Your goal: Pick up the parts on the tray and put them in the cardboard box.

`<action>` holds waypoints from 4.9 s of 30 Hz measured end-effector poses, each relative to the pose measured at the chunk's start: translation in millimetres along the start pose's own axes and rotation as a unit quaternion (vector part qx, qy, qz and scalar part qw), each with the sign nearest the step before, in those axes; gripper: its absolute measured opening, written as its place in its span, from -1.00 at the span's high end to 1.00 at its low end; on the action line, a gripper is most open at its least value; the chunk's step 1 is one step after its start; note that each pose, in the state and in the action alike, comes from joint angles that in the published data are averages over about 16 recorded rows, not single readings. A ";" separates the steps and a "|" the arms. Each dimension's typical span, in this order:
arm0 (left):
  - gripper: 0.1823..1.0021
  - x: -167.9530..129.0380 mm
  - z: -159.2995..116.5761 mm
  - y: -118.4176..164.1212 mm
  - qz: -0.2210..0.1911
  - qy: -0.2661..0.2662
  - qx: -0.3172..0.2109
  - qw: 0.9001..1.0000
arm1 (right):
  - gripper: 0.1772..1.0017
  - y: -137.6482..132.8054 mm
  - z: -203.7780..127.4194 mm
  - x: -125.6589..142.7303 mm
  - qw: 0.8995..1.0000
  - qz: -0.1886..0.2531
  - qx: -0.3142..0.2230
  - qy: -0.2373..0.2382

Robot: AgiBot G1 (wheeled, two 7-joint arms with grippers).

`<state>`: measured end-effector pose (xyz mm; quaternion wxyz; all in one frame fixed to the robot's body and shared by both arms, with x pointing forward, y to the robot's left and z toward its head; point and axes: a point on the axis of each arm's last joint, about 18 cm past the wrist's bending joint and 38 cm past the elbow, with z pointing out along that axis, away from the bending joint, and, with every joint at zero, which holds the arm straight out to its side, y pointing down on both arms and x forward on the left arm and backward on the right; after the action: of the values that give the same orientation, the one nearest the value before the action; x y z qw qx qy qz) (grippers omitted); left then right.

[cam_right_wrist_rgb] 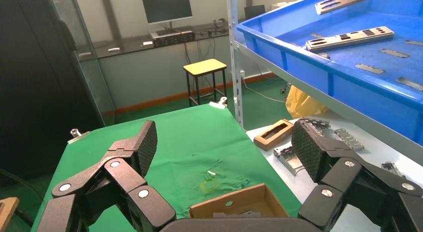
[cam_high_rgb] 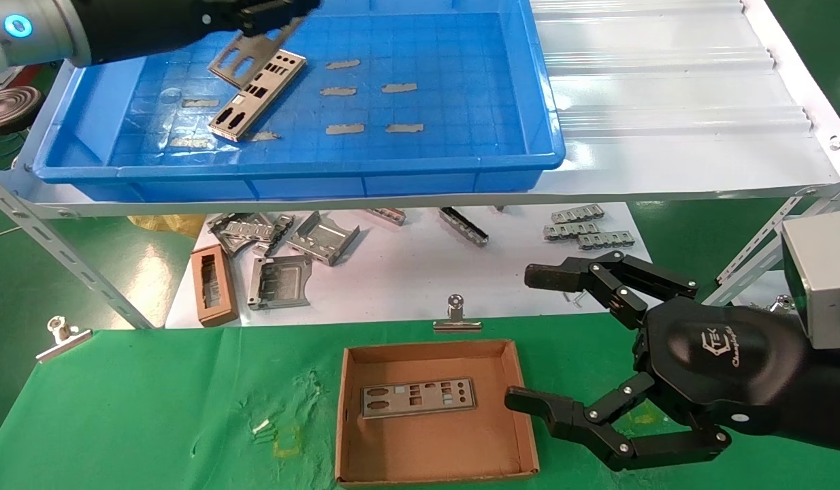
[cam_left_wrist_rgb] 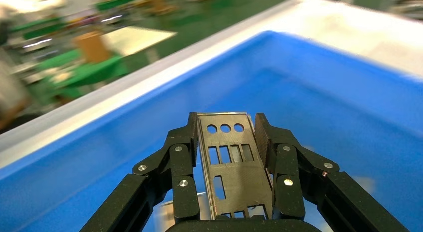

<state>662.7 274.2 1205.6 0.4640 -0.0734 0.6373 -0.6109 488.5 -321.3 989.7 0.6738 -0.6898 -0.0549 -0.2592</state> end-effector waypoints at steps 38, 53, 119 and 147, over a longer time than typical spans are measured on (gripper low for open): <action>0.36 191.6 -4.3 157.7 0.074 0.349 -0.103 0.929 | -1.00 0.0 0.0 0.0 1.000 0.000 0.000 0.000; 0.36 223.6 53.5 226.6 0.124 0.320 -0.136 0.929 | -1.00 0.0 0.0 0.0 1.000 0.000 0.000 0.000; -1.00 212.9 -18.2 207.0 -0.019 0.309 -0.010 0.951 | -1.00 0.0 -0.1 0.1 1.000 0.000 0.000 0.000; -1.00 186.5 -123.0 143.7 -0.054 0.273 0.055 0.959 | -1.00 0.0 -0.1 0.1 1.000 0.000 0.000 0.000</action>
<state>542.8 273.3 968.6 0.2420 0.0884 0.7001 -0.6660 488.5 -321.4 989.6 0.6739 -0.6897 -0.0546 -0.2593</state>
